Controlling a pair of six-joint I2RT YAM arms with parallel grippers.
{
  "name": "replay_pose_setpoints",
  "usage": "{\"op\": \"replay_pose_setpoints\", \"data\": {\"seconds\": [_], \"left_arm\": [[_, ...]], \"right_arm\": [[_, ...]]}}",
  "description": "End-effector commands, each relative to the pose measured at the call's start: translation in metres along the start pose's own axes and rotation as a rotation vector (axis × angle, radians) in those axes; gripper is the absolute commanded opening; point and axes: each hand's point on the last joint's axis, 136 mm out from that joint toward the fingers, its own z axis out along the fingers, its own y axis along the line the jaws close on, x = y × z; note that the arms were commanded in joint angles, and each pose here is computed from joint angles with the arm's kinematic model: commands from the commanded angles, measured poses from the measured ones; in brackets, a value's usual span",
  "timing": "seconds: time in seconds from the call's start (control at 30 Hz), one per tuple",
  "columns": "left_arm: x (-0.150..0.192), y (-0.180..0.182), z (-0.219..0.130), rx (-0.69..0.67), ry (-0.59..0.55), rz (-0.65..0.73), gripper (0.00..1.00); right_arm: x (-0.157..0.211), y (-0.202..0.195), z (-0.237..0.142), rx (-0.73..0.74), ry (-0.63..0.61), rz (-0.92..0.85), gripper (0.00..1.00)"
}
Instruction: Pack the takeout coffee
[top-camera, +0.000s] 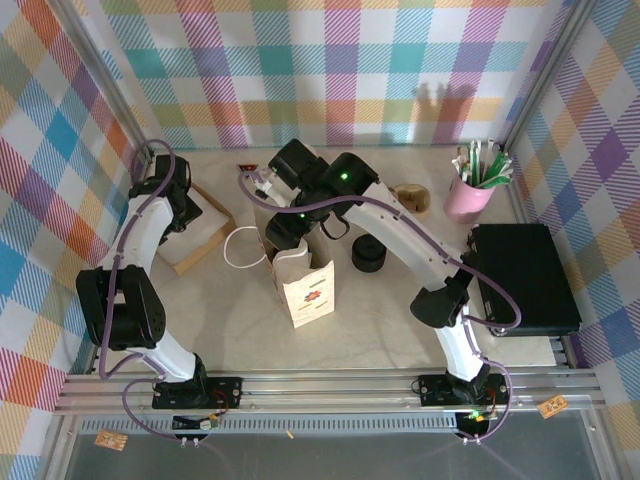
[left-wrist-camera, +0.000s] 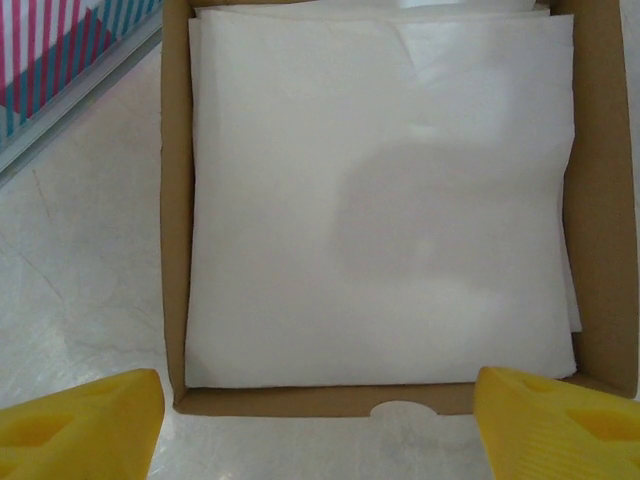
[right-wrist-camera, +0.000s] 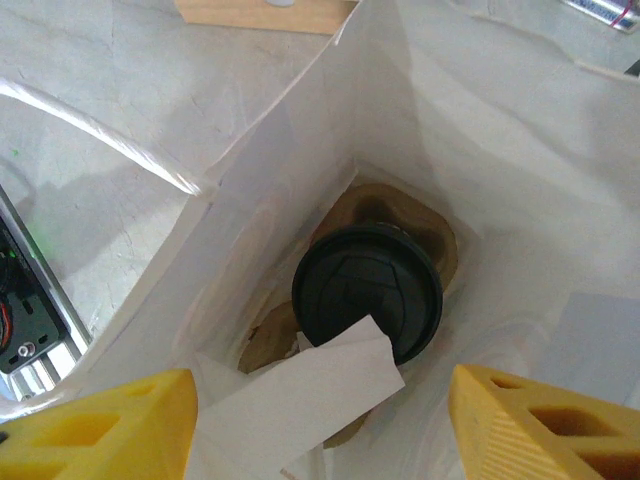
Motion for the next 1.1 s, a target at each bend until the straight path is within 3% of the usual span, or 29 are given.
{"op": "replay_pose_setpoints", "data": {"seconds": [0.0, 0.43, 1.07], "left_arm": [[-0.007, -0.002, 0.002, 0.015, 0.020, -0.012, 0.78], [-0.017, 0.003, 0.011, 0.021, 0.046, -0.056, 0.75], [-0.002, 0.024, 0.022, -0.039, 0.085, -0.064, 0.74]], "right_arm": [[-0.014, 0.004, -0.035, 0.001, -0.105, 0.006, 0.70], [-0.030, 0.000, -0.053, 0.037, -0.197, -0.039, 0.77], [-0.041, -0.007, -0.077, 0.093, -0.296, -0.095, 0.80]]}}
